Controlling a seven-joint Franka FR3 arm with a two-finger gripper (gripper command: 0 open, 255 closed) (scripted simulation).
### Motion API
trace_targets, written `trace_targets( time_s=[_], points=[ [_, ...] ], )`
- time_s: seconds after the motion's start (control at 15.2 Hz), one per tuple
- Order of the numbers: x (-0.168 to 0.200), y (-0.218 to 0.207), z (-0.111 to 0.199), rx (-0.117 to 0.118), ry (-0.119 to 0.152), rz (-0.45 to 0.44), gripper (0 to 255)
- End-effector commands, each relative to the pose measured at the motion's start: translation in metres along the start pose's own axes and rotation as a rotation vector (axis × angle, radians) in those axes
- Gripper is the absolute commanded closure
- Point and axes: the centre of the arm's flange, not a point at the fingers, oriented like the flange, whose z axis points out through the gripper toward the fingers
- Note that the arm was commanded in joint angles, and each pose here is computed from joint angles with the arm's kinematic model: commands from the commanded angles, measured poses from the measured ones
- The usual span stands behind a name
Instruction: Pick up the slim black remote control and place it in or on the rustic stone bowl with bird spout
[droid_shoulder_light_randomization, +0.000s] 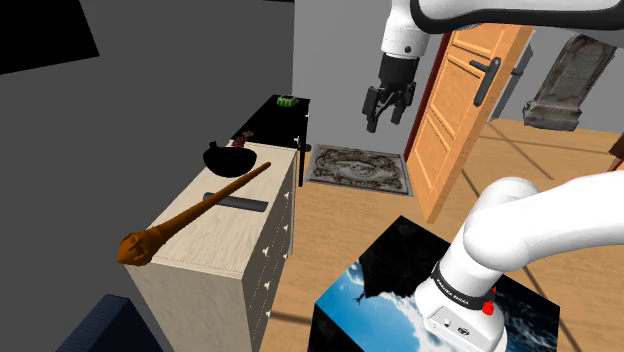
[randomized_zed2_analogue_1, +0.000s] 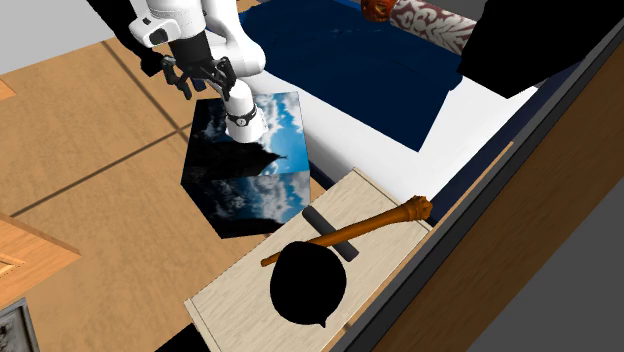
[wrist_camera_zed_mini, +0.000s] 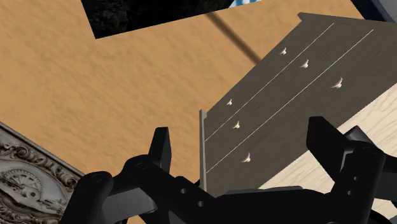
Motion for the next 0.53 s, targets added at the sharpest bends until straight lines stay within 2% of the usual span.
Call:
trace_targets(
  time_s=[0.0, 0.46],
  points=[
    [0.0, 0.0, 0.0, 0.0, 0.0, 0.0, 0],
    [0.065, -0.044, 0.048, 0.021, -0.008, -0.145, 0]
  ],
)
